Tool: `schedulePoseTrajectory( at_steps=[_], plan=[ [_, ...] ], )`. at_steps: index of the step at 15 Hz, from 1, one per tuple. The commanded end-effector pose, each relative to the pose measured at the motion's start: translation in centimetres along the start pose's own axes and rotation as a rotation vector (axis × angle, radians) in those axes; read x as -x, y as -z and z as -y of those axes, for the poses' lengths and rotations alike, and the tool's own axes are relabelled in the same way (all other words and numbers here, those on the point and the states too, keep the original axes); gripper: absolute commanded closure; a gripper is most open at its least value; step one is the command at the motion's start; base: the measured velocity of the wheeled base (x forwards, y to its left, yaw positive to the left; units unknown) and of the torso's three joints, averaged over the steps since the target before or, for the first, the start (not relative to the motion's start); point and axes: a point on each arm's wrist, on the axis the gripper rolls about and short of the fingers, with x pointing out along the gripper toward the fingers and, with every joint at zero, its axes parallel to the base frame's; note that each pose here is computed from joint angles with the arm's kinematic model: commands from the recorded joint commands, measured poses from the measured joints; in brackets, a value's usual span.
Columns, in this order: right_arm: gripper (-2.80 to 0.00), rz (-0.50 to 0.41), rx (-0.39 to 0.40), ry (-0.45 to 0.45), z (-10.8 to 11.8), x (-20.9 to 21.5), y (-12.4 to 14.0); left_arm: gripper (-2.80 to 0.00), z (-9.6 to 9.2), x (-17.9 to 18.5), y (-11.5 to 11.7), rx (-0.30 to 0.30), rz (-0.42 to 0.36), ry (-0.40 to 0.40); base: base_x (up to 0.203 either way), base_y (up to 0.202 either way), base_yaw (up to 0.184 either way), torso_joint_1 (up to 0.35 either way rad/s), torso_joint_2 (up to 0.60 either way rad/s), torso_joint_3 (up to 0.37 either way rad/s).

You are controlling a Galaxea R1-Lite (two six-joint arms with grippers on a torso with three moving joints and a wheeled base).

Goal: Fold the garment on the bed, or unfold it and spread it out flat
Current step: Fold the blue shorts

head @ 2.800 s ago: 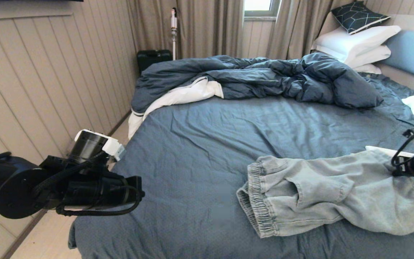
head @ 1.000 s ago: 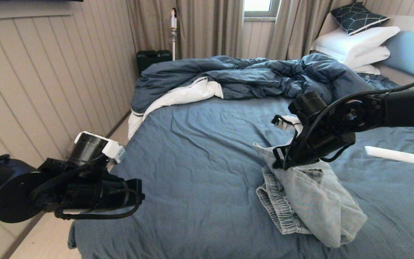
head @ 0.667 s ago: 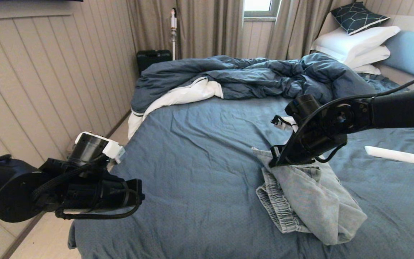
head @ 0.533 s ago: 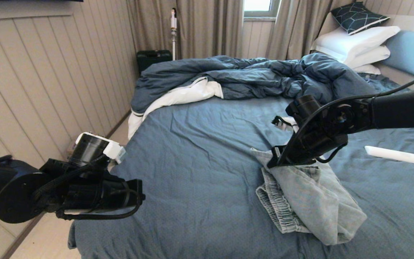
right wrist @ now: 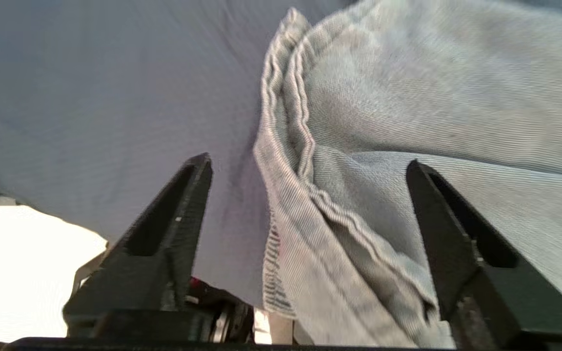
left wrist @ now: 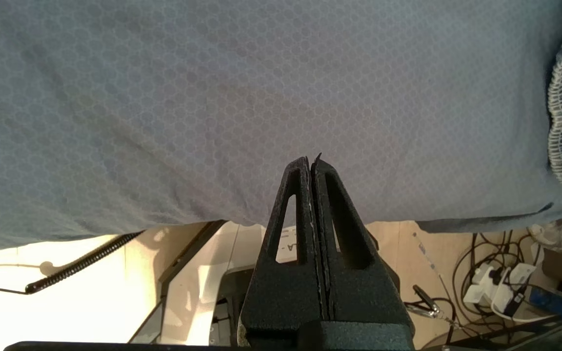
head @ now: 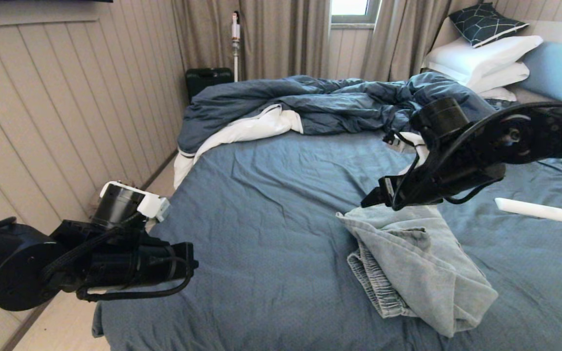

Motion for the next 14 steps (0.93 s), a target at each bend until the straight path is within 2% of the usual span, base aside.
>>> schedulePoseTrajectory(
  at_steps=[1,2,4,6,8,12,14],
  plan=[
    [-2.80,0.041,0.002,-0.006,-0.2,2.0,-0.1,0.00,0.0,0.1,0.0,0.004,0.001,0.002,0.000,0.000,0.000,0.000,0.00,0.000],
    [-2.80,0.052,-0.007,-0.003,0.1,2.7,0.0,0.00,-0.1,0.1,0.1,0.004,0.000,0.001,0.000,0.000,0.000,0.000,0.00,0.000],
    [0.00,0.041,-0.039,0.026,1.4,3.0,0.6,0.00,0.0,0.5,0.1,0.003,0.009,0.006,0.000,0.000,0.000,0.000,0.00,0.000],
    [0.00,0.020,-0.070,0.060,2.9,3.3,1.5,0.00,-0.1,0.4,0.2,0.003,0.005,0.004,0.000,0.000,0.000,0.000,0.00,0.000],
    [0.00,-0.038,-0.087,0.080,3.8,2.9,3.4,0.00,-0.1,0.4,0.2,0.004,0.004,0.003,0.000,0.000,0.000,0.000,0.00,0.000],
    [0.00,-0.013,-0.082,0.080,4.2,1.4,6.1,0.00,-0.1,0.5,0.3,0.003,0.005,0.004,0.000,0.000,0.000,0.000,0.00,0.000],
    [0.00,-0.030,-0.082,0.081,4.4,0.6,7.2,0.00,-0.1,0.5,0.3,0.002,0.005,0.004,0.000,0.000,0.000,0.000,0.00,0.000]
  ],
)
